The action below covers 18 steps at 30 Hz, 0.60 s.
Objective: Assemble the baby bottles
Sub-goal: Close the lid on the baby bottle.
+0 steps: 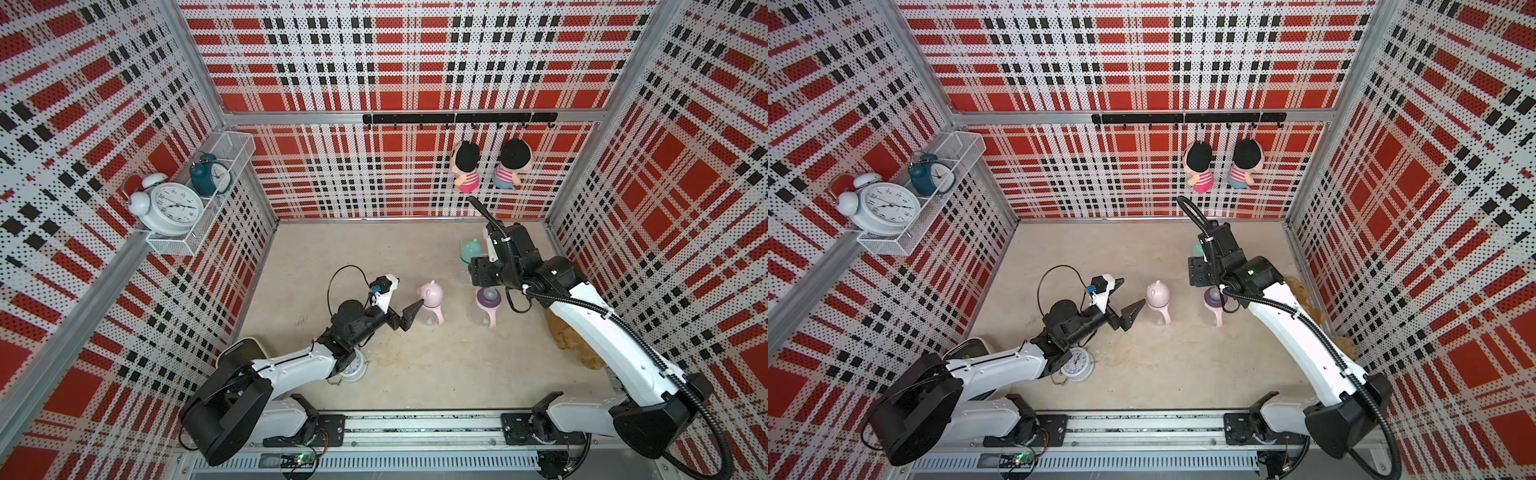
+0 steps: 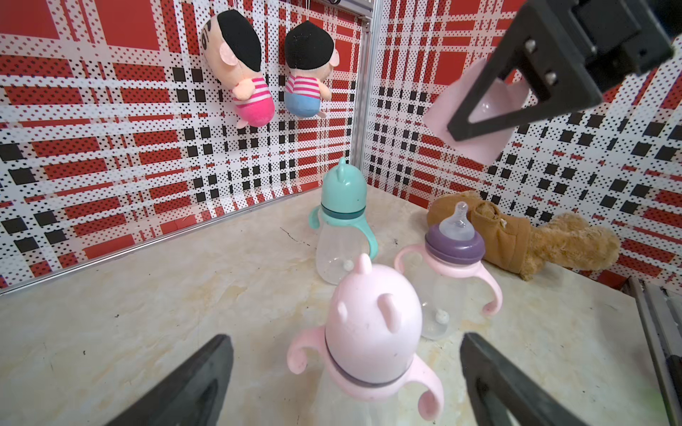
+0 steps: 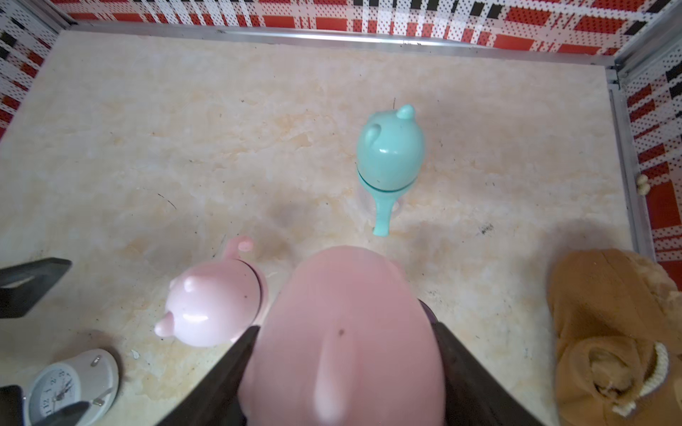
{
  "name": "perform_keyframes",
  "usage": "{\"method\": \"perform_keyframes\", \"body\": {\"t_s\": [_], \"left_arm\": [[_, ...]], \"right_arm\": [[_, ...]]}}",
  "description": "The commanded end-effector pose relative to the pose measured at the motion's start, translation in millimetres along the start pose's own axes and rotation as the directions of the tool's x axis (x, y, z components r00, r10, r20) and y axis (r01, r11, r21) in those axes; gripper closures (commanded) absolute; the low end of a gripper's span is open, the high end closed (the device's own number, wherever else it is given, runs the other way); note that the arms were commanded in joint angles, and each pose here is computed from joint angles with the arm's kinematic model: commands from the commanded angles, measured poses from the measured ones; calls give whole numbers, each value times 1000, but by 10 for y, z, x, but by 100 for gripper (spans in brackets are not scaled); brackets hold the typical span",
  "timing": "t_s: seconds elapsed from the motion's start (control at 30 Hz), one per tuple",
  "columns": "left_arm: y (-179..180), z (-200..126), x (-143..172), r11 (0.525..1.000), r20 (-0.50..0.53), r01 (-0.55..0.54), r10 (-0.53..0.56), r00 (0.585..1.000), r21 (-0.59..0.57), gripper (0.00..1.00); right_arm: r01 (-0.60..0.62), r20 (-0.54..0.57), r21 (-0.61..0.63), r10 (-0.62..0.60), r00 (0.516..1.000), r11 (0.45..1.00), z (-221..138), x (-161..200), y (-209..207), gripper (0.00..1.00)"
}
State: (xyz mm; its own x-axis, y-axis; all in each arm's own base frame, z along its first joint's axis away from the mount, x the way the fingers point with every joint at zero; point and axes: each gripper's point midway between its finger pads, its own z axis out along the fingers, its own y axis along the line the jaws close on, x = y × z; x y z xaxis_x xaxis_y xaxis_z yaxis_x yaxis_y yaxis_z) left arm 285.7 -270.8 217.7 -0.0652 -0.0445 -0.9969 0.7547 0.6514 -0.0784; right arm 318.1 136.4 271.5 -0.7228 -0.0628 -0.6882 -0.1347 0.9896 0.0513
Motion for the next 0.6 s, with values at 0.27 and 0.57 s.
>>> {"method": "perform_keyframes", "body": {"t_s": [0.27,0.57], "left_arm": [[-70,105,-53,999,8,-21,20,1000,25,2],[-59,85,-27,1000,3,-28,27,1000,15,2]], "right_arm": [[17,-161,34,-11,987,999,239,539,-256,28],[9,-201,45,0,980,999,402,612,-338,27]]}}
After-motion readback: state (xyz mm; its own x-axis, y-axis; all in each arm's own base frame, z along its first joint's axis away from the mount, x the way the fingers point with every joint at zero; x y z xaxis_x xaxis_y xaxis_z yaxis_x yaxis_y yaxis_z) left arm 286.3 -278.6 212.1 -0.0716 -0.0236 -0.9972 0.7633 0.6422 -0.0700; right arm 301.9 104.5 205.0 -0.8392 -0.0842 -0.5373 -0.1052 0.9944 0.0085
